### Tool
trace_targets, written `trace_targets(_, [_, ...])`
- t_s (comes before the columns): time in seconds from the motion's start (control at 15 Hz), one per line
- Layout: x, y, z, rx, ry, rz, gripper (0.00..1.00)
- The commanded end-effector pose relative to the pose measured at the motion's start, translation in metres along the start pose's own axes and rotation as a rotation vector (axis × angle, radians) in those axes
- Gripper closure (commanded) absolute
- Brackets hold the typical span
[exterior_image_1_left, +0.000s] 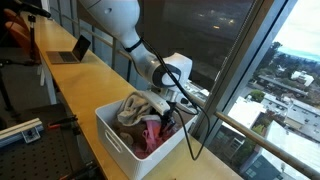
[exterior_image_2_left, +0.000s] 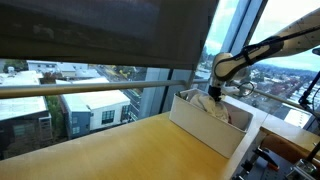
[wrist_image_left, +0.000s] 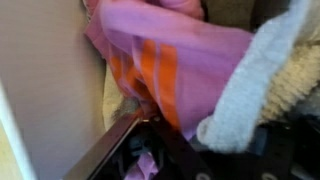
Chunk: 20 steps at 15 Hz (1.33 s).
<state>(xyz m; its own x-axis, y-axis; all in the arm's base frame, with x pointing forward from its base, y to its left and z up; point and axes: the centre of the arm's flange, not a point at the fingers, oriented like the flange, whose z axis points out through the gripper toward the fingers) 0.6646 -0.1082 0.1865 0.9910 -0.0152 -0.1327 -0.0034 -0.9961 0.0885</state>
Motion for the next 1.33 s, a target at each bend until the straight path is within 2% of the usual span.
trace_targets(0.0, [-0.006,-0.003,-0.013,-0.005,-0.024,0.039,0.80])
trace_targets(0.2, [-0.009,-0.002,-0.028,0.002,-0.007,0.072,0.99])
trace_targets(0.53, [-0.013,0.012,-0.081,0.022,0.036,0.135,0.98])
trace_targets(1.0, [-0.030,0.052,-0.245,0.122,0.201,0.241,0.98])
trace_targets(1.27, [-0.056,0.048,-0.353,0.178,0.355,0.255,0.98])
